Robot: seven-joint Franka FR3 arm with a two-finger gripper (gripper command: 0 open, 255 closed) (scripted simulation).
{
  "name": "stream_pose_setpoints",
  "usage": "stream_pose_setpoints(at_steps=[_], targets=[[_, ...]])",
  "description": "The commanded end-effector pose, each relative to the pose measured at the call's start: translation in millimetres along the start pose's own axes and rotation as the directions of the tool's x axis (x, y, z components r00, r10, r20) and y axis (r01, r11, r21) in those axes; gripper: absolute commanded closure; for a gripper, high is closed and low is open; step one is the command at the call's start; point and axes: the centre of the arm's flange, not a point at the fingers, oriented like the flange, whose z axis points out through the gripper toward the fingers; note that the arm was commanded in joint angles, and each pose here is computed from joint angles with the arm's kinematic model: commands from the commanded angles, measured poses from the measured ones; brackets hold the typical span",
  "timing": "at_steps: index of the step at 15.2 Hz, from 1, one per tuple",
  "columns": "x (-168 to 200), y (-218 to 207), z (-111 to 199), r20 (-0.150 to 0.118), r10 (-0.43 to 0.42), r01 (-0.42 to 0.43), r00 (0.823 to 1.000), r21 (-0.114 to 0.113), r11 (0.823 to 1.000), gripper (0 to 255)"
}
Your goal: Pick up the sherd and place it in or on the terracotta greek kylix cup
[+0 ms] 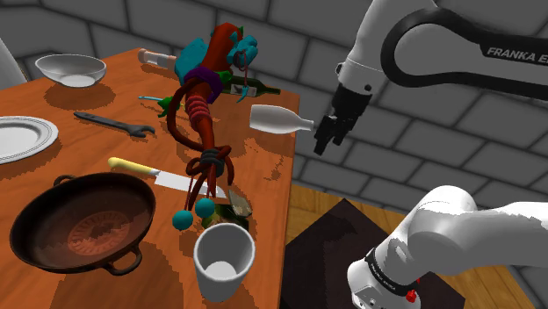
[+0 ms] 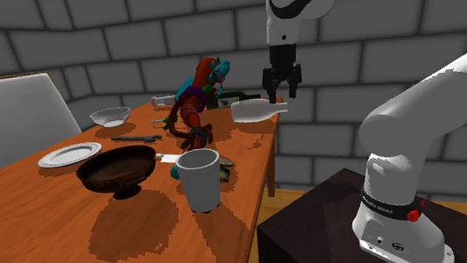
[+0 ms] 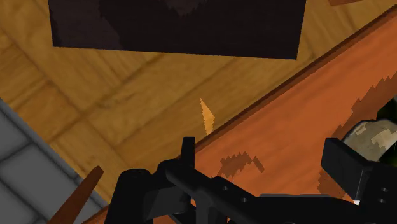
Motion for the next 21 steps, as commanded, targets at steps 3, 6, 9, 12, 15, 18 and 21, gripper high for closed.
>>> stream_pose_setpoints(at_steps=[3,6,9,12,15,18,21], targets=[[1.1,-31.5,34.9,-0.044,0.080,-0.077,0.996,0.070,0.995,0],[4.6,-56.0,57.9,-0.073,0.139,-0.130,0.988,0.122,0.984,0],[10.2,-81.4,79.5,-0.099,0.199,-0.180,0.975,0.175,0.968,0],[18.1,-107.5,99.6,-0.121,0.259,-0.227,0.958,0.229,0.947,0],[28.0,-133.9,118.2,-0.139,0.318,-0.270,0.938,0.284,0.920,0],[33.4,-144.8,129.4,-0.145,0.340,-0.285,0.929,0.303,0.909,0],[37.1,-148.6,144.3,-0.145,0.340,-0.285,0.929,0.303,0.909,0]])
